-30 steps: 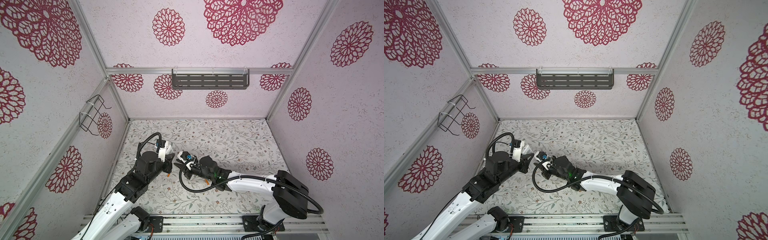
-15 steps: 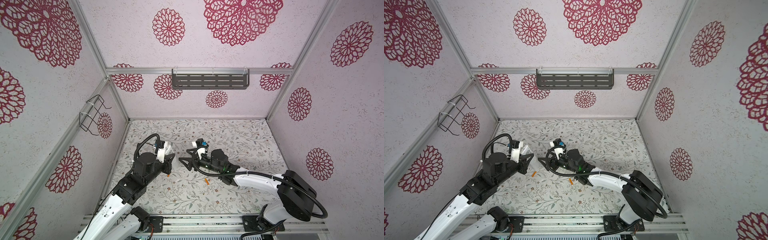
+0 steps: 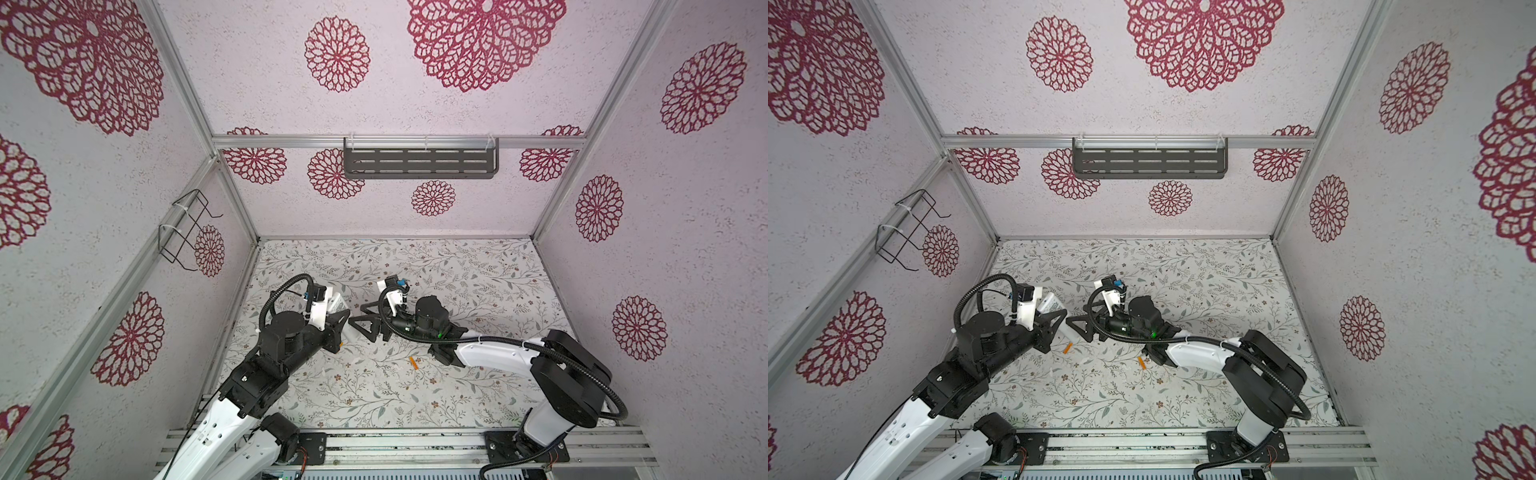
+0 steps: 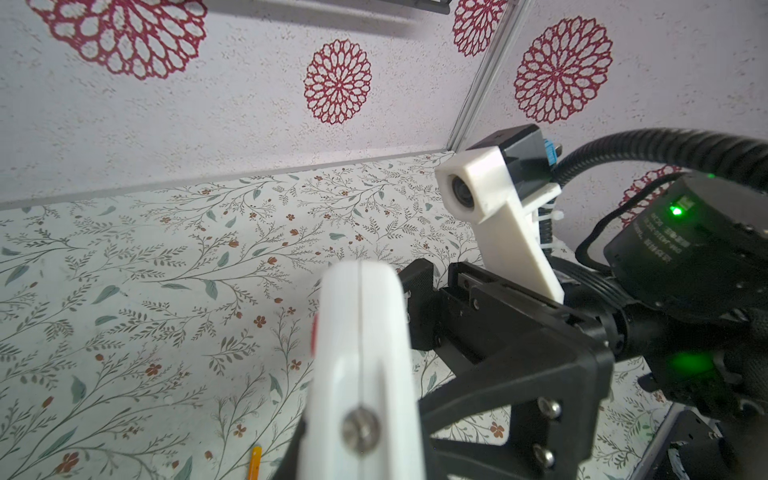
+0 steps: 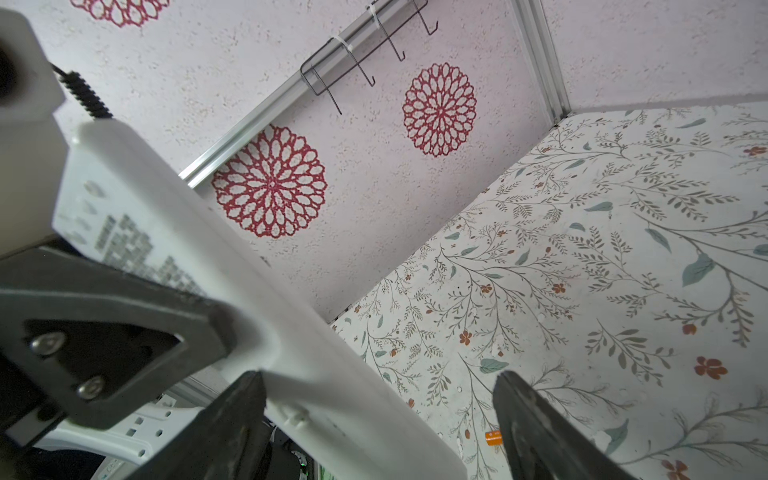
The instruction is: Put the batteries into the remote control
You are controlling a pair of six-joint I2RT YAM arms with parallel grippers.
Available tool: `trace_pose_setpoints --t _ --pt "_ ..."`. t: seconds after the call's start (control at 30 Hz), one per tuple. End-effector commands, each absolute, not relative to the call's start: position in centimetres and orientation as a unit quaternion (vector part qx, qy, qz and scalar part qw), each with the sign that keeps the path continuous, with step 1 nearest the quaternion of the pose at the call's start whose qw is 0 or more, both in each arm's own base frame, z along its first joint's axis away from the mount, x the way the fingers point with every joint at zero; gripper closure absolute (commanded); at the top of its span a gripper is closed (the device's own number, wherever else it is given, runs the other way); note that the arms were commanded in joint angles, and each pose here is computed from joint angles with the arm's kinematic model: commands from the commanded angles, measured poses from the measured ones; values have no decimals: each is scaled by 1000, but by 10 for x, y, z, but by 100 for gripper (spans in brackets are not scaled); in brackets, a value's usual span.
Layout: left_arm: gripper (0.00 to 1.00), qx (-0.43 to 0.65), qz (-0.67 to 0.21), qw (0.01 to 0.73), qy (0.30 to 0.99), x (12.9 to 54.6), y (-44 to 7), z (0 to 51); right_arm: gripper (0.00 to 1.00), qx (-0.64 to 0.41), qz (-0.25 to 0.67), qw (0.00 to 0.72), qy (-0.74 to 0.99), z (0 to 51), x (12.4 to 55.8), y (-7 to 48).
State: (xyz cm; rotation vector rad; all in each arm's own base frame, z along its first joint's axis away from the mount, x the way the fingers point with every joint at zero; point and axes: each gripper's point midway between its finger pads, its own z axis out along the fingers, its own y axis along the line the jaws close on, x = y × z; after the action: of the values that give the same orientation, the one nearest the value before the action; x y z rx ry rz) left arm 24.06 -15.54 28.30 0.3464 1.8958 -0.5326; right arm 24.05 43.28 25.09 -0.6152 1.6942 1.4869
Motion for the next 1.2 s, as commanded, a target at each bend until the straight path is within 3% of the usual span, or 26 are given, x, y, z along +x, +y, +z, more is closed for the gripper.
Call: trace_pose_setpoints --t 0.0,0.8,1.17 --pt "100 157 -260 568 765 234 -164 308 11 -229 605 403 647 268 244 437" --pt "100 74 -339 596 724 237 -153 344 11 -151 629 388 657 232 258 434" --pt "100 68 -339 596 725 239 -153 336 11 -138 703 343 608 264 250 448"
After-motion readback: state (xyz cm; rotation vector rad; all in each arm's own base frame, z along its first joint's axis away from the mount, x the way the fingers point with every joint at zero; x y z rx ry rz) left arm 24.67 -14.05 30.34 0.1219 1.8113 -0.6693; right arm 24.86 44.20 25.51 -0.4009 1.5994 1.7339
